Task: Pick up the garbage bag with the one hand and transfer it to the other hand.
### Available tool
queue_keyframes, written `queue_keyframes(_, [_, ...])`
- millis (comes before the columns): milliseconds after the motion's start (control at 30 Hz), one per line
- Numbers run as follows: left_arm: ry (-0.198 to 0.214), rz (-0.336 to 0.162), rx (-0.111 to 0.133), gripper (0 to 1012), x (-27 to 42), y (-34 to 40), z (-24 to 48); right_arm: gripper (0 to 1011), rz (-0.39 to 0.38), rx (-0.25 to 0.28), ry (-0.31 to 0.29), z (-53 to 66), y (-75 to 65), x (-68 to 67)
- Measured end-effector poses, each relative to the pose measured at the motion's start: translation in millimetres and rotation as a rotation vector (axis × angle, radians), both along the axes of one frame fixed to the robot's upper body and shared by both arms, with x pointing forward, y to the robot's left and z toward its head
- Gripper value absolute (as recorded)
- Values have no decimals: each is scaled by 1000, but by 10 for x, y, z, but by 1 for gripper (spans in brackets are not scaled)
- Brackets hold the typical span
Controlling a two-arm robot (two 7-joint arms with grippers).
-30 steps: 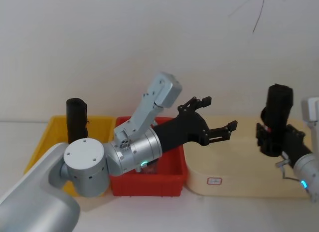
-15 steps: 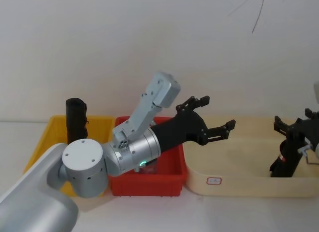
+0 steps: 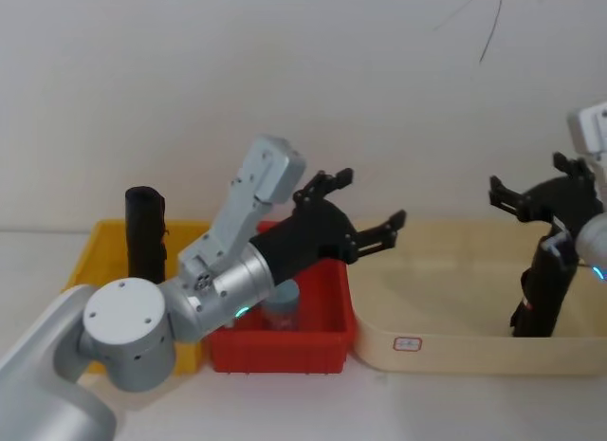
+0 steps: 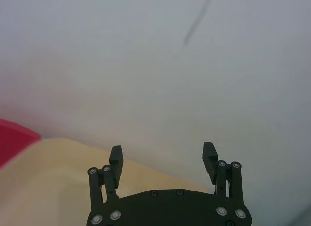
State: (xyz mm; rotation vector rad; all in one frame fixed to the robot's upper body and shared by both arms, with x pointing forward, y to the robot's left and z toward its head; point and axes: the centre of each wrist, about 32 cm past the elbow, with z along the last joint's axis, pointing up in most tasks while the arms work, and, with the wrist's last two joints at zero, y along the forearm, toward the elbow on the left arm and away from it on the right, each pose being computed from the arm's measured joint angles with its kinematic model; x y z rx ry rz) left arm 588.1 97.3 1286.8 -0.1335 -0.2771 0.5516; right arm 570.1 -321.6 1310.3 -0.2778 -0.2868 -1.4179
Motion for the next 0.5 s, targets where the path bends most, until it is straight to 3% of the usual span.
queue_keyframes(233, [-14, 97, -20, 1000, -95, 156, -29, 1001, 88, -13, -32, 76, 231, 35])
queue_keyframes(500, [-32, 211, -58, 1000, -211, 349, -86, 1001, 176, 0, -19, 8, 513, 10])
